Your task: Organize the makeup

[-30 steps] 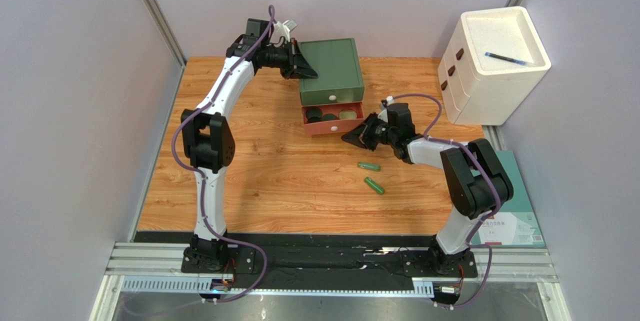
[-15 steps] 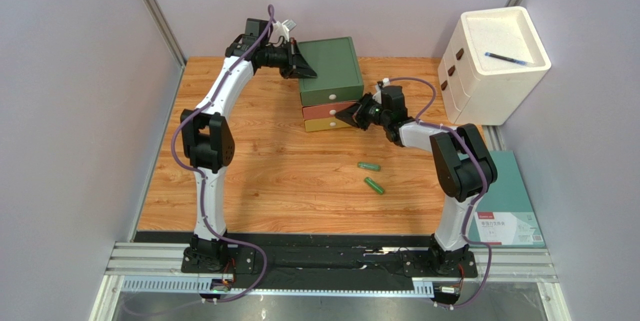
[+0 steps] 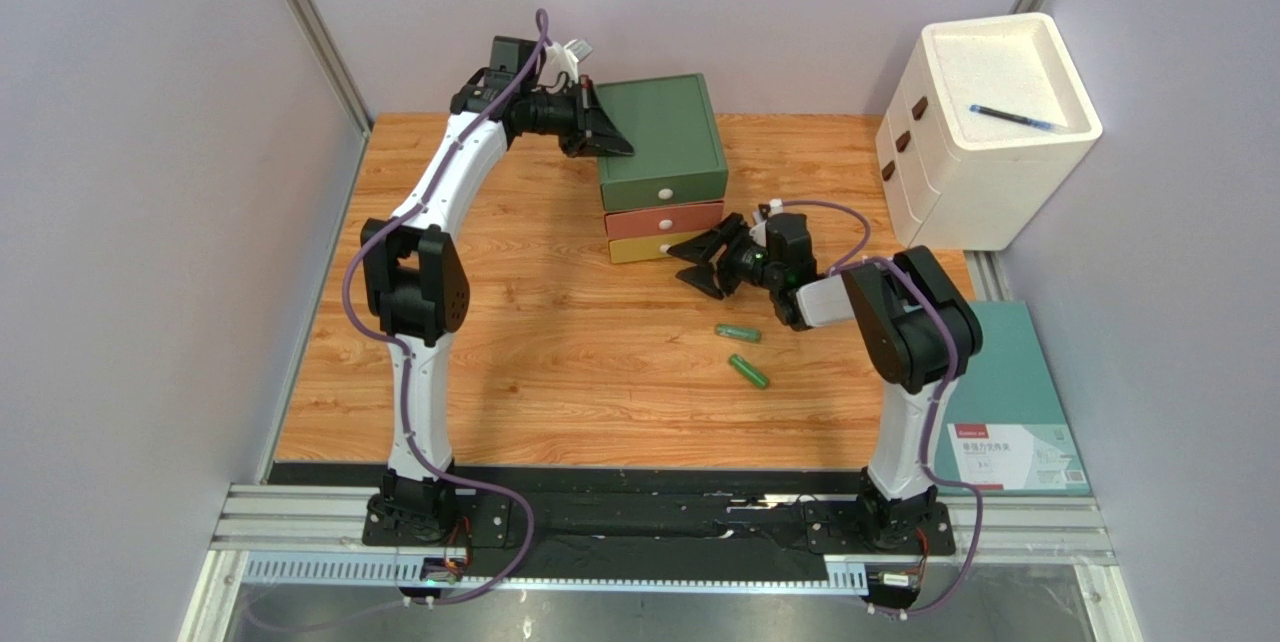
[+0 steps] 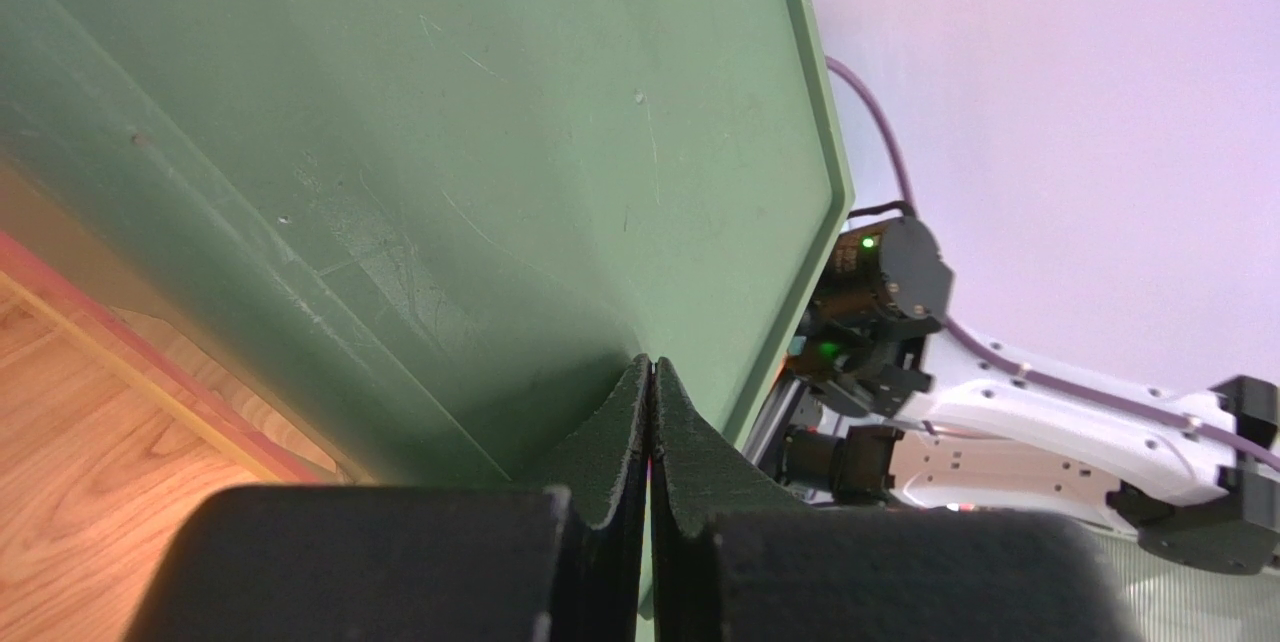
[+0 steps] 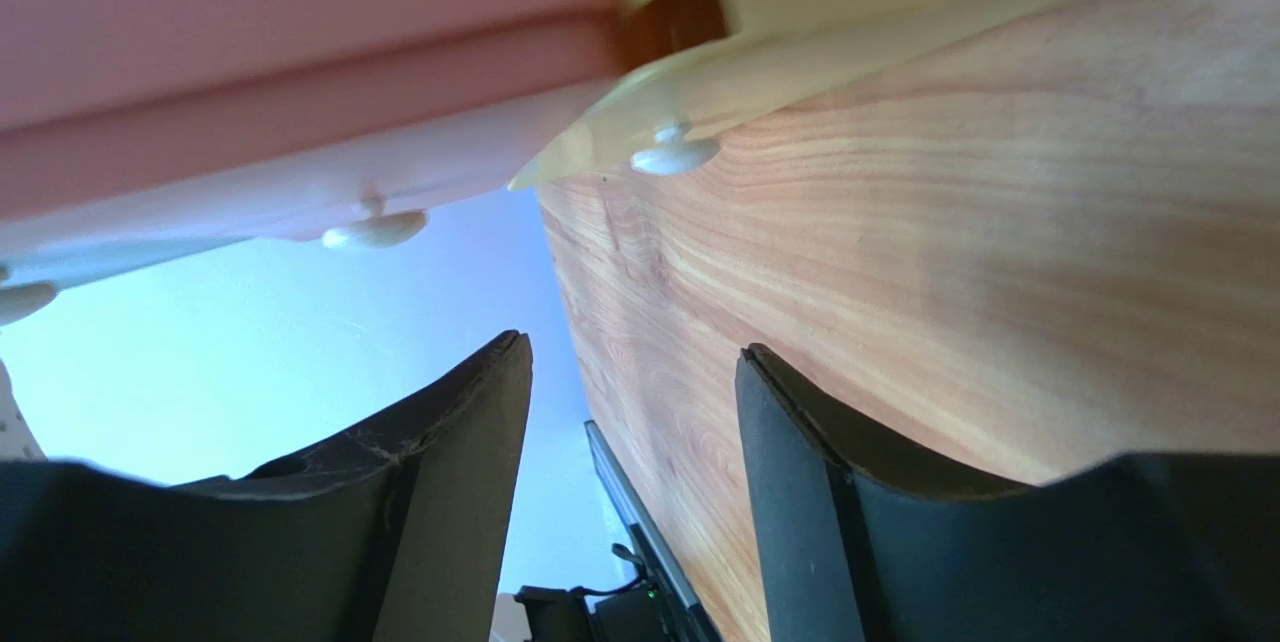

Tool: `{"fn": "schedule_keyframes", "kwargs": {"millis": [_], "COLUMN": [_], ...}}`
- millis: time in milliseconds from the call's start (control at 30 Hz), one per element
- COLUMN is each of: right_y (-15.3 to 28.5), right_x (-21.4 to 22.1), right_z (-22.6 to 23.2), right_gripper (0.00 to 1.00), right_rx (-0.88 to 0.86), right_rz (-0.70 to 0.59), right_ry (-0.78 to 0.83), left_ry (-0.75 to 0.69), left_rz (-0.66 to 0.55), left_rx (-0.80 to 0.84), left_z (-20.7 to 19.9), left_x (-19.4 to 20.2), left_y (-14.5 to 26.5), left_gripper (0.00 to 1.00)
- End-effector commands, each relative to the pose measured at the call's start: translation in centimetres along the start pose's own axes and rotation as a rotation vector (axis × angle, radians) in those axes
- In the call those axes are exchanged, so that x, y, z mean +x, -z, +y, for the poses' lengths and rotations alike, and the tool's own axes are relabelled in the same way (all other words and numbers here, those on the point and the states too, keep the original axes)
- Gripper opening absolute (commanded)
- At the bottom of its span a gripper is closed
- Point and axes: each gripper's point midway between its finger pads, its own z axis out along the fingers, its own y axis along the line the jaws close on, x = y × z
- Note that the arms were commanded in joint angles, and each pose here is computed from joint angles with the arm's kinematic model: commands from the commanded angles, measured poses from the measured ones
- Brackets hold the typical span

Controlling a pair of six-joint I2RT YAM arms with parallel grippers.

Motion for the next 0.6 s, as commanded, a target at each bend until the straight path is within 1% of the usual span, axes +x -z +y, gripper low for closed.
{"fn": "schedule_keyframes", "kwargs": {"millis": [0,167,467,567], "right_y": [-0.9,-2.4,-2.8,-2.7], "right_x": [-0.1,-0.4,-0.7,-0.9], "right_z": [1.5,-0.1,-2.5,-3.4], "right_gripper": [0.58,0.55,0.52,0.51], "right_rx": [-0.165,-0.247,-0.244,-0.243], "right_rz": [0.006,0.012,-0.029,-0.068], "right_ry": [-0.013,-0.058,-0.092,-0.126], "left_ry": [0.122,0.126,0.124,0.127], "left_rz": [0.088,0.093,0.098,0.101], "left_rx": [-0.237,-0.237,-0.242,-0.243], "left_z": [8.4,8.5,8.5,8.6], "left_x": [3.5,3.8,4.1,4.2], "left_y": [-0.8,-0.8,-0.6,-0.7], "left_gripper": [0.0,0.0,0.0,0.0]}}
